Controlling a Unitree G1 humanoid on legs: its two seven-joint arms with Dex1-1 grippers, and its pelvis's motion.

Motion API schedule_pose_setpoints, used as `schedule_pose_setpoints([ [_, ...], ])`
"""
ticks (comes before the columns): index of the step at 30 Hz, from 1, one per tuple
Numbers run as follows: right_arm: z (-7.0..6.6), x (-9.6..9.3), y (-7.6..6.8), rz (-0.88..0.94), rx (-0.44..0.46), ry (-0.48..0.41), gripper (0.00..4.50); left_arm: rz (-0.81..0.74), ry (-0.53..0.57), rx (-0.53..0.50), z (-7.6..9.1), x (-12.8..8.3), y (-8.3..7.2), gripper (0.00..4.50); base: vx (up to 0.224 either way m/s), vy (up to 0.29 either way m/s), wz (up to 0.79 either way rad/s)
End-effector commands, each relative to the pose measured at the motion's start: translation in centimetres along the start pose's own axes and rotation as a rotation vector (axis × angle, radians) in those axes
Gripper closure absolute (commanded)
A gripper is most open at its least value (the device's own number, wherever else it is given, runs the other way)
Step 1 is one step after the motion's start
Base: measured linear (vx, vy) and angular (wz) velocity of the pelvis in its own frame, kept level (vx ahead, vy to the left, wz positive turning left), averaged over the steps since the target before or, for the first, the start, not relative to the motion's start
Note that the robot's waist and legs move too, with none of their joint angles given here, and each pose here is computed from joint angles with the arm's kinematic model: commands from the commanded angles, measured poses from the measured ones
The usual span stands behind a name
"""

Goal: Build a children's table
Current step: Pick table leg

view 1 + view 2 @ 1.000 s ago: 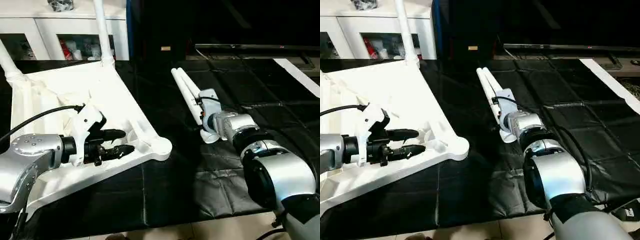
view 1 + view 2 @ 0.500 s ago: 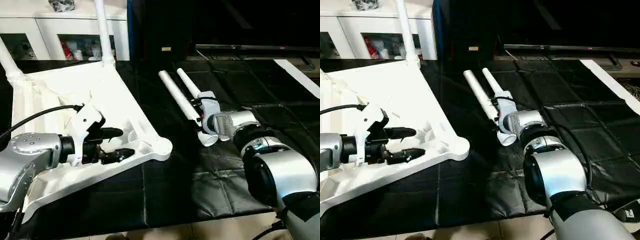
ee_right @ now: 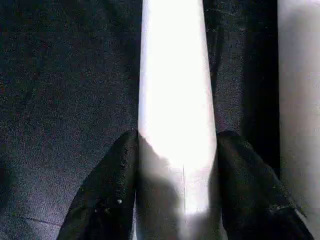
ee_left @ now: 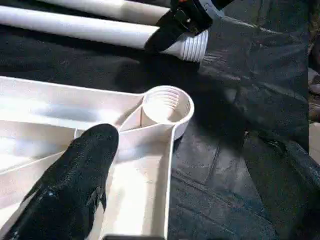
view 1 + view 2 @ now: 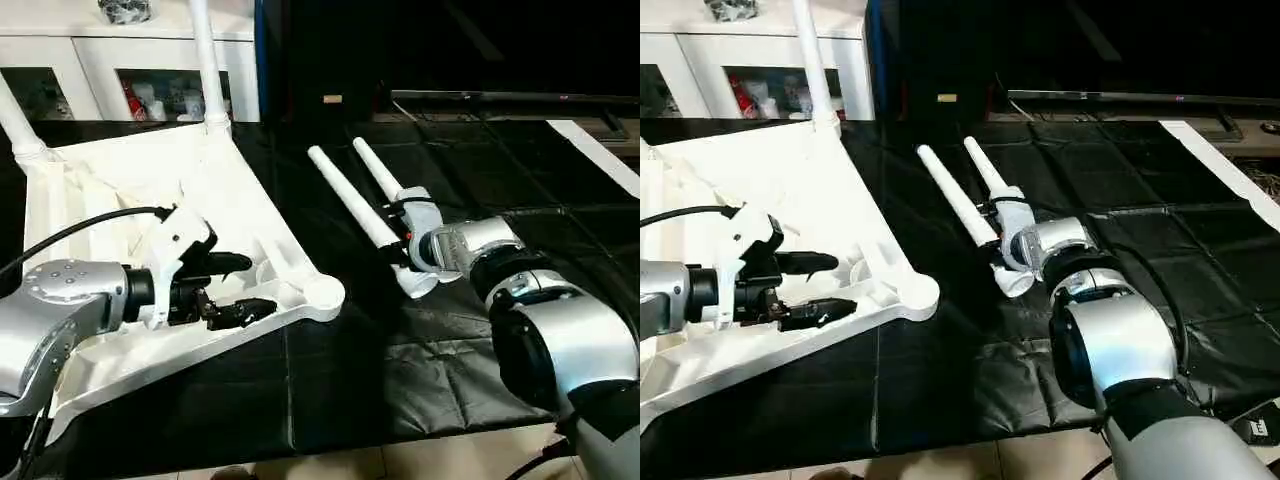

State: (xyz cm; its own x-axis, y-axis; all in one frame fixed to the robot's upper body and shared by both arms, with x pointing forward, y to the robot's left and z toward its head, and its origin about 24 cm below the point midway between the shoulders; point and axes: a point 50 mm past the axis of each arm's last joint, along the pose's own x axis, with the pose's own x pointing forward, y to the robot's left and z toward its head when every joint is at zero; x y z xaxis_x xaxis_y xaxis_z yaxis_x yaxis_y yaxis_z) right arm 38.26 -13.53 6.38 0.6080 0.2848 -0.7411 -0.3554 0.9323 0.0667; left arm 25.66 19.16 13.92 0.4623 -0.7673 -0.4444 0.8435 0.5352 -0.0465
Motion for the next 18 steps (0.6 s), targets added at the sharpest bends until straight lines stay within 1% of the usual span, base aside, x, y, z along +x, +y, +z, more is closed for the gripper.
schedule_pose_setpoints([
  [1,0.3,-0.3,-0.3,-0.003,0.051,-0.017,2.6,0.033,-0.029,0.032,0.8,0.1,0.5,0.0,0.0,0.0,0.0],
  [2,0.7,-0.4,-0.4,0.01,0.08,-0.05,2.61,0.057,-0.052,0.036,1.1,0.3,0.9,0.0,0.0,0.0,0.0],
  [3,0.7,-0.4,-0.4,0.01,0.08,-0.05,2.61,0.057,-0.052,0.036,1.1,0.3,0.9,0.0,0.0,0.0,0.0],
  [4,0.9,-0.6,-0.5,0.027,0.107,-0.064,2.62,0.075,-0.063,0.036,1.2,0.4,1.2,0.0,0.0,0.0,0.0],
  [8,1.4,-0.9,-0.8,0.043,0.138,-0.102,2.62,0.105,-0.08,0.041,1.6,1.0,1.8,0.0,0.0,0.0,0.0],
  [10,2.0,-1.2,-1.0,0.055,0.167,-0.151,2.63,0.125,-0.104,0.037,1.9,1.4,2.1,0.0,0.0,0.0,0.0],
  [12,3.1,-1.7,-1.0,0.101,0.241,-0.24,2.63,0.154,-0.14,0.019,2.4,2.1,2.5,0.0,0.0,0.0,0.0],
  [15,4.3,-2.2,-0.9,0.171,0.358,-0.337,2.63,0.222,-0.17,-0.025,2.7,3.2,3.4,0.0,0.0,0.0,0.0],
  [16,4.9,-2.5,-0.9,0.202,0.403,-0.393,2.63,0.249,-0.181,-0.041,2.8,3.6,3.7,0.0,0.0,0.0,0.0],
  [18,5.7,-3.0,-0.9,0.247,0.46,-0.488,2.63,0.282,-0.201,-0.061,3.0,4.3,4.1,0.0,0.0,0.0,0.0],
])
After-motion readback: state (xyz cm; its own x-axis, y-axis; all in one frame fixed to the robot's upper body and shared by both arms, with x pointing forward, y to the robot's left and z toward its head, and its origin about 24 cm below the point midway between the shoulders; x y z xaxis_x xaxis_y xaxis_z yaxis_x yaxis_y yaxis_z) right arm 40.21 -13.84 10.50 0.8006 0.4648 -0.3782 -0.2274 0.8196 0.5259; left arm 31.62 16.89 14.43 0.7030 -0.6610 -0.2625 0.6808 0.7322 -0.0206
